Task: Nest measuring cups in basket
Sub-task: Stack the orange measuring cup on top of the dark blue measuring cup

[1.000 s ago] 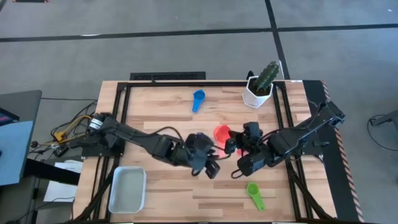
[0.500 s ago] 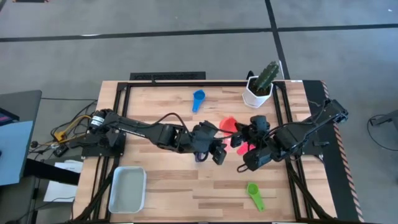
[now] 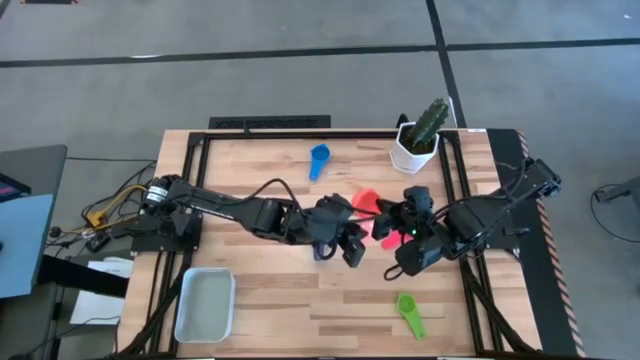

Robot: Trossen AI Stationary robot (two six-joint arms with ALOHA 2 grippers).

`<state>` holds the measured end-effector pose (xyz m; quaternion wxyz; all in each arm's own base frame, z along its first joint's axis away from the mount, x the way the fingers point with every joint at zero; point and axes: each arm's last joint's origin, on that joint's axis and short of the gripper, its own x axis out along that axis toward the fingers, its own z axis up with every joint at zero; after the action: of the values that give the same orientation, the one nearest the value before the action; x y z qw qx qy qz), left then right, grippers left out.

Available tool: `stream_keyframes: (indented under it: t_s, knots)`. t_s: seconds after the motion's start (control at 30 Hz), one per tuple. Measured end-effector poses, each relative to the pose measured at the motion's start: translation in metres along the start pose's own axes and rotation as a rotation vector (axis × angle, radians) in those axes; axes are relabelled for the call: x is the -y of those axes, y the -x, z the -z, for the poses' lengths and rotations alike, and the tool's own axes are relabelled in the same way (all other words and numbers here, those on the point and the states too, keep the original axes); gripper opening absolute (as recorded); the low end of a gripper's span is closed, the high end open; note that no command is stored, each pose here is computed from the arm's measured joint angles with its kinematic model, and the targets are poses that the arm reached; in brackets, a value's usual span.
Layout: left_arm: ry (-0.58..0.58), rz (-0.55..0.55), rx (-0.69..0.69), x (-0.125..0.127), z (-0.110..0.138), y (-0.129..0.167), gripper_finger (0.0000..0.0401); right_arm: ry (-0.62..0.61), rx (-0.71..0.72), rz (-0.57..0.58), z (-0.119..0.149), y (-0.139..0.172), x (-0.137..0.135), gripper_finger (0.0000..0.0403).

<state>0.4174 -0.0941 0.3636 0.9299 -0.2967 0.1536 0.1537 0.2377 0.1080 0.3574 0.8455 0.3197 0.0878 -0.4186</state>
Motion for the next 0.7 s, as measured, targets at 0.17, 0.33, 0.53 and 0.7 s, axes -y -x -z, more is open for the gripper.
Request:
stream_keyframes:
  t_s: [0.17,0.33,0.53,0.7]
  knots:
    - [0.005,0.002,-0.001,0.000,0.000,0.000,0.0016,0.011,-0.004,-0.028,0.001,0.002,-0.004,0.0023]
    - [0.085,-0.007,-0.014,0.001,0.003,0.001,0.0002,0.075,-0.091,-0.021,0.001,-0.002,-0.003,0.0028]
    - [0.167,-0.148,-0.114,-0.005,0.023,0.008,0.0001,0.195,-0.214,0.002,-0.001,-0.011,0.000,0.0083]
    - [0.186,-0.260,-0.221,-0.010,0.041,0.017,0.0001,0.245,-0.302,-0.021,0.002,-0.011,0.000,0.0130]
